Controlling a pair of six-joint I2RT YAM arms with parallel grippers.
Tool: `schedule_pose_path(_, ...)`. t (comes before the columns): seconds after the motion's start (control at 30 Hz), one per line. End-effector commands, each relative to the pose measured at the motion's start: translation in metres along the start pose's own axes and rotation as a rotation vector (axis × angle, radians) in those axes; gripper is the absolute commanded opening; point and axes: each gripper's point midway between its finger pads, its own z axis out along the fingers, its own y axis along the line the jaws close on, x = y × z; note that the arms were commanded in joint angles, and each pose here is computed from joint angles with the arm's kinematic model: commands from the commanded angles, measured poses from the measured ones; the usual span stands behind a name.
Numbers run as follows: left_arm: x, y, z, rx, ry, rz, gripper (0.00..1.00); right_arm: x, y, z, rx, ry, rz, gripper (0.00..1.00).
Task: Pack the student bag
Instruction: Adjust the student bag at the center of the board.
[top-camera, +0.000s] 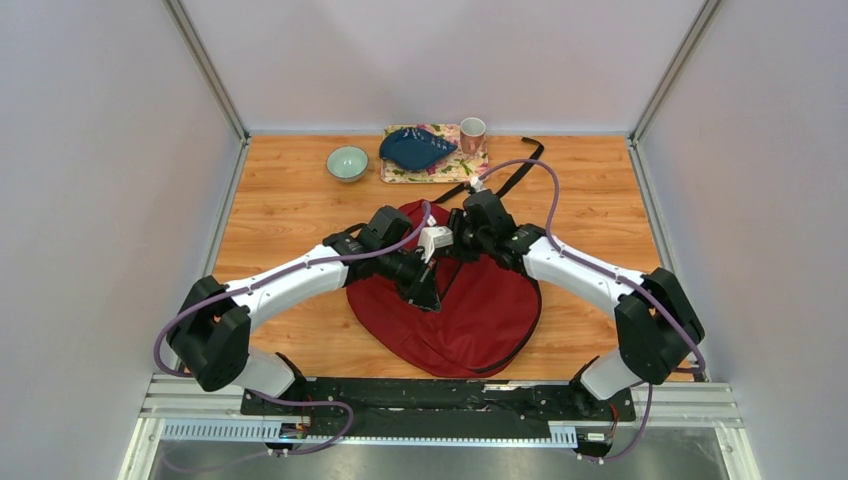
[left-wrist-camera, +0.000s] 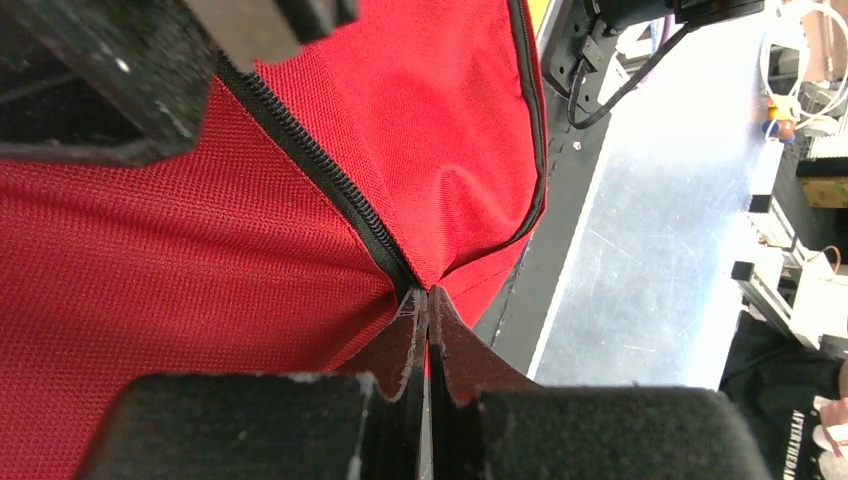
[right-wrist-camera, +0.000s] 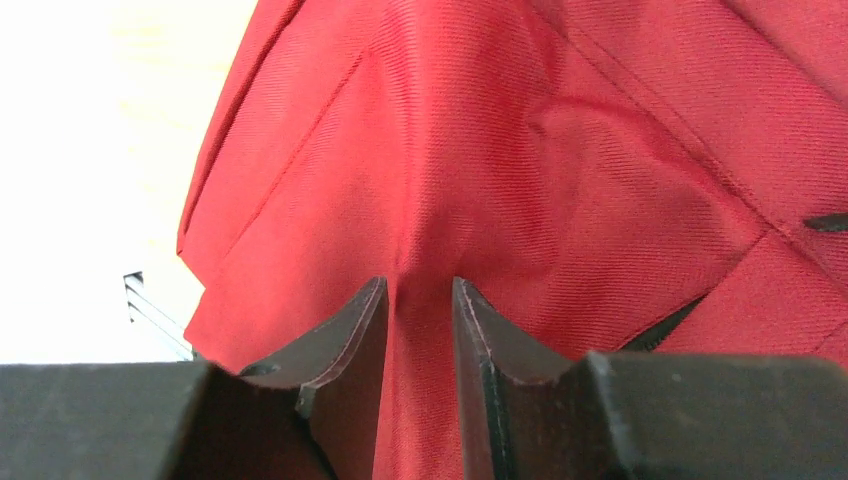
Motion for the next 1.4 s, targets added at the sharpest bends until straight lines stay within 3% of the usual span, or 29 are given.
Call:
schedule_pose_path(0.0,-0.011,-0.032,-0.008,0.12,-0.047,0.051,0.03,-0.017,0.0,0.008,0.027,-0.077,0.001,0.33)
schedule_pose_path(0.2,-0.015,-0.027,-0.01,0.08,-0.077,0.059,0.03,-0.009,-0.005,-0.001,0.009,-0.062,-0.021,0.34)
schedule_pose_path(0.37,-0.014,-0.016,-0.009,0.014,-0.077,0.045,0.01,-0.009,0.021,-0.042,-0.119,-0.075,-0.072,0.36)
schedule_pose_path(0.5,-0.02,-0.009,-0.012,-0.049,-0.109,0.042,0.0,0.008,0.003,-0.054,-0.074,-0.039,-0.063,0.36)
schedule_pose_path(0.57,-0.025,0.001,-0.016,-0.117,-0.136,0.029,0.13,0.007,-0.012,-0.058,-0.02,-0.069,-0.069,0.36)
schedule_pose_path(0.6,-0.03,-0.002,-0.022,-0.133,-0.167,0.038,0.28,0.006,-0.014,-0.064,-0.015,-0.086,-0.075,0.36)
schedule_pose_path(0.7,-0.042,0.001,-0.039,-0.216,-0.267,0.052,0.48,0.005,-0.018,-0.075,-0.012,-0.116,-0.091,0.37)
schedule_pose_path(0.9,-0.06,0.014,-0.093,-0.456,-0.511,0.032,0.68,0.005,-0.015,-0.089,-0.037,-0.134,-0.127,0.38)
schedule_pose_path(1.03,-0.022,0.058,-0.121,-0.719,-0.583,-0.171,0.73,0.012,-0.01,-0.095,-0.069,-0.119,-0.162,0.38)
schedule_pose_path(1.23,0.039,0.067,-0.101,-0.634,-0.651,-0.476,0.73,0.021,-0.016,-0.095,-0.063,-0.097,-0.152,0.38)
schedule_pose_path(1.37,0.058,0.074,-0.092,-0.586,-0.71,-0.568,0.73,0.023,-0.007,-0.097,-0.096,-0.087,-0.151,0.38)
